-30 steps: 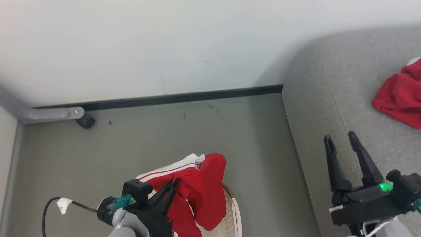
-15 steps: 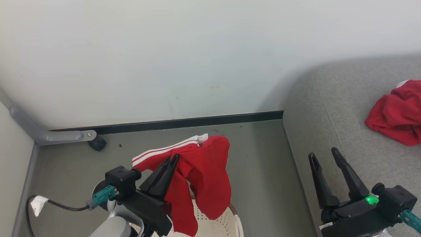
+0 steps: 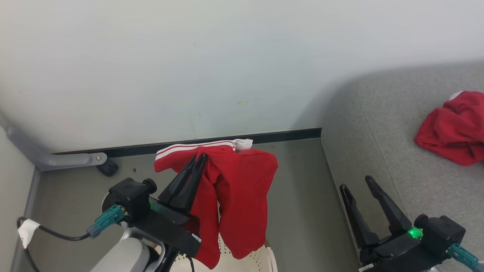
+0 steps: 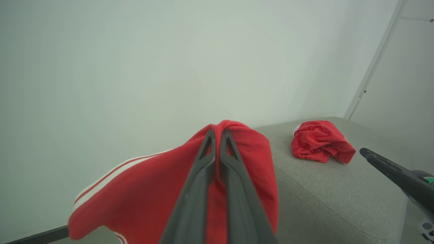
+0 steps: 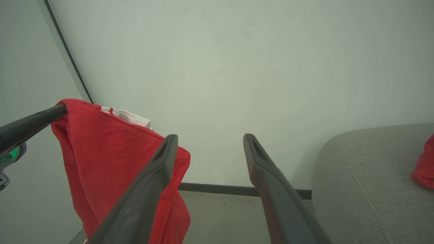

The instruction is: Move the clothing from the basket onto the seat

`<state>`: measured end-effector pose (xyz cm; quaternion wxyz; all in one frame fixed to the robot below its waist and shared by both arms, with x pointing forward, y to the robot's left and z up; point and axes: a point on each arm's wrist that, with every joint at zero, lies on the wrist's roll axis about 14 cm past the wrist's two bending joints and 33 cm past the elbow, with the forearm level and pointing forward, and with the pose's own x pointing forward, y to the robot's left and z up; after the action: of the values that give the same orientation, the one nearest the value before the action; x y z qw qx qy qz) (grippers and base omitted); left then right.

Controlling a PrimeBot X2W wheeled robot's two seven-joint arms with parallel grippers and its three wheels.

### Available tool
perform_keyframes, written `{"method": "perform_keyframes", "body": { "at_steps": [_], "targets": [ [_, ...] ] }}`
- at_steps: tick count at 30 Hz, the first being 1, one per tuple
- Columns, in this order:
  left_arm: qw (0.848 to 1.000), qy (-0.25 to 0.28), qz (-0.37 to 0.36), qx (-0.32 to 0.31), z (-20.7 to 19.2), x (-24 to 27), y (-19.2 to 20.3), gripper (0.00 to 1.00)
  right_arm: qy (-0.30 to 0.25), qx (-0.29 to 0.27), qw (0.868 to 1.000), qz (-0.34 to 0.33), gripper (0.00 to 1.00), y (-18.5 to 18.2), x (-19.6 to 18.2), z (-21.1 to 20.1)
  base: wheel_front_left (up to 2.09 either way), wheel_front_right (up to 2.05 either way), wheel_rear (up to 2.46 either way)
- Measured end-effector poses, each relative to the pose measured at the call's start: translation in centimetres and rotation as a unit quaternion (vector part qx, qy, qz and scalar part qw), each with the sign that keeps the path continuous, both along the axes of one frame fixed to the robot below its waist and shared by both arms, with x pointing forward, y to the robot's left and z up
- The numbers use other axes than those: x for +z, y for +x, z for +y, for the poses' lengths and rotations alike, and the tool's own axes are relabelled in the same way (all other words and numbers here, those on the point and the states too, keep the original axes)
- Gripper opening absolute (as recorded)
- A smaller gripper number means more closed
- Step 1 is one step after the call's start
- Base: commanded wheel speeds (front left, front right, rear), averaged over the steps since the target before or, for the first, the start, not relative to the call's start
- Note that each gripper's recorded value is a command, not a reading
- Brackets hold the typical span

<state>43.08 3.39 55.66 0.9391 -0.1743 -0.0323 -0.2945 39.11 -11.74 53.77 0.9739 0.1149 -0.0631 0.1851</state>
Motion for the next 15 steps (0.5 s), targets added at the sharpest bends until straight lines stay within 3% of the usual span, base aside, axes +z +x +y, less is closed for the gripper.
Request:
{"method": "perform_keyframes", "body": {
  "at_steps": [7, 15],
  "targets": [
    [1.0, -0.004, -0.007, -0.003, -0.4, 0.9, -0.1, 0.0, -0.004, 0.034, 0.999, 0.005, 1.0, -0.4, -0.3, 1.9, 0.0, 0.0, 0.0],
    [1.0, 0.001, 0.002, -0.008, -0.8, 0.9, -0.2, 0.0, -0.01, 0.125, 0.992, 0.002, 1.0, -1.0, 0.2, 7.9, 0.0, 0.0, 0.0]
  ]
}}
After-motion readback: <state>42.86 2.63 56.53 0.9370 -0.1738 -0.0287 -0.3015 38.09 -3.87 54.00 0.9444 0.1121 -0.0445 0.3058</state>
